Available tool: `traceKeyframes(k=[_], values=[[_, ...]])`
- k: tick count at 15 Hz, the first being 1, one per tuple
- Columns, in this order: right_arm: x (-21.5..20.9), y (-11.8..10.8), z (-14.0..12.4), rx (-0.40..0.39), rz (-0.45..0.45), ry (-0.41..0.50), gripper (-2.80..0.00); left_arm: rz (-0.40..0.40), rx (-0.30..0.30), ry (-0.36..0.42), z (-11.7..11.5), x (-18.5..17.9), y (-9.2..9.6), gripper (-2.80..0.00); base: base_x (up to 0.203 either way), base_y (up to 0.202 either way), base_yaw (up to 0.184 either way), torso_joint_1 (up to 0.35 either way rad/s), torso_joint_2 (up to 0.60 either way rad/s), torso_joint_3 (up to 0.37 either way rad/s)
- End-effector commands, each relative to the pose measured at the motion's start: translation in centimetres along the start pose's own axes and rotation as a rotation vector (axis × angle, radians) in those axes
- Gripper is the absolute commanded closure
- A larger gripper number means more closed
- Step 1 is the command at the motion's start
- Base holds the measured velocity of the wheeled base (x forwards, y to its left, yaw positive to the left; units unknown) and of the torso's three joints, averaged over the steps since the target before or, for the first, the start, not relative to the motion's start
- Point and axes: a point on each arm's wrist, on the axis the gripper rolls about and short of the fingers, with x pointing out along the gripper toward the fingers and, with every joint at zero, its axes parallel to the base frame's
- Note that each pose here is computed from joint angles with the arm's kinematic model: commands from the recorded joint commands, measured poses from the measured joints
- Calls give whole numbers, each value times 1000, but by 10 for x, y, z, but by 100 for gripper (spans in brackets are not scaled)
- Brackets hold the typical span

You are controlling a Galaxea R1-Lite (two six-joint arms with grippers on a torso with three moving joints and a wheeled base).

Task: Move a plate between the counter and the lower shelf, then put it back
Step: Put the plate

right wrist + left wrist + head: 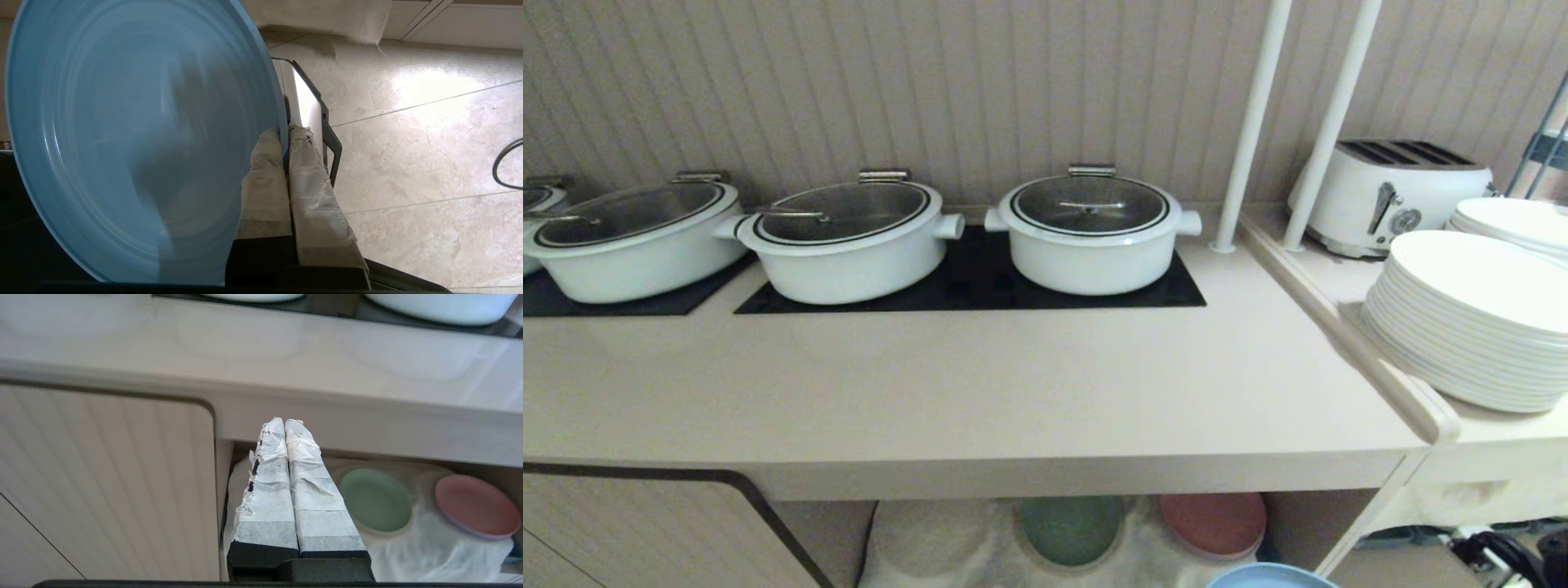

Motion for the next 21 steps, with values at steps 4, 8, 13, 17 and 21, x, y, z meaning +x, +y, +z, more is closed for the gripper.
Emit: traceKeyframes(k=[4,8,13,17,21], values=[[0,1,0,-1,33,5,0,1,-1,1,0,0,0,0,0,0,0,197,-387,-191],[0,1,0,-3,31,4,0,1,-1,0,0,0,0,0,0,0,0,171,-332,-170],[-1,1,1,-3,31,-2,0,1,-1,1,0,0,0,0,0,0,0,11,-19,-10],[0,0,0,2,25,3,0,1,-1,1,0,0,0,0,0,0,0,0,0,0],[-1,1,2,-1,23,-14,0,1,-1,0,0,0,0,0,0,0,0,0,0,0]])
